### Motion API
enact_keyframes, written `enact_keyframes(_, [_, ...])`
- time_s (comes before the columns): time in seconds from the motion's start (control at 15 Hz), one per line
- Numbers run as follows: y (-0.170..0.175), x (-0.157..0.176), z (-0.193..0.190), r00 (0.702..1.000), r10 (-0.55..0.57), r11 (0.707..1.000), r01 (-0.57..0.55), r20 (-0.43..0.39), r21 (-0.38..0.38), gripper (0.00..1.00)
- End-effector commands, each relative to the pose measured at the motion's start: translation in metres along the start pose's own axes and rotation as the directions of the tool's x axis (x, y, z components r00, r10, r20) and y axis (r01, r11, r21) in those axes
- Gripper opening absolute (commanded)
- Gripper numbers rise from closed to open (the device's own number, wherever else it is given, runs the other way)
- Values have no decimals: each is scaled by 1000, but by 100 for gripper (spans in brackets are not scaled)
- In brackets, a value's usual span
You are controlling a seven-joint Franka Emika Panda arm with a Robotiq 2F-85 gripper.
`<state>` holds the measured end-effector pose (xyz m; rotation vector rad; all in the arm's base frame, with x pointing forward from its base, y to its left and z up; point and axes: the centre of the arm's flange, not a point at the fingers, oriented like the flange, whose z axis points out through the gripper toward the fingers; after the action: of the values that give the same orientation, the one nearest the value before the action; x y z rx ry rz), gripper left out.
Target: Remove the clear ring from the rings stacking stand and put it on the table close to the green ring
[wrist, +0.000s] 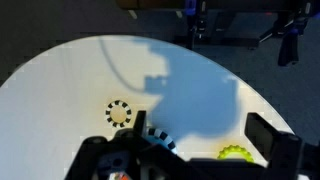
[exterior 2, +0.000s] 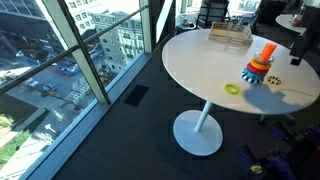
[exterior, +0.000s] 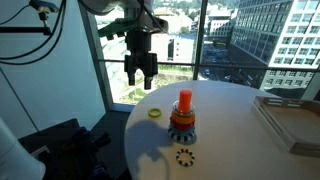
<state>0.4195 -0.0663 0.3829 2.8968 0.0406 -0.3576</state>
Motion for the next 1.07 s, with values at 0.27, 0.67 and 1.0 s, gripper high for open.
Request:
enact_keyframes(0.27, [0, 0, -1, 1000, 0, 1000, 0, -1, 0, 100])
enact_keyframes(0.67, [4, 14, -14, 999, 21, 1000, -21, -38, 14, 100])
enact_keyframes(1.0, [13, 34, -32, 991, 68, 997, -63, -116, 46, 100])
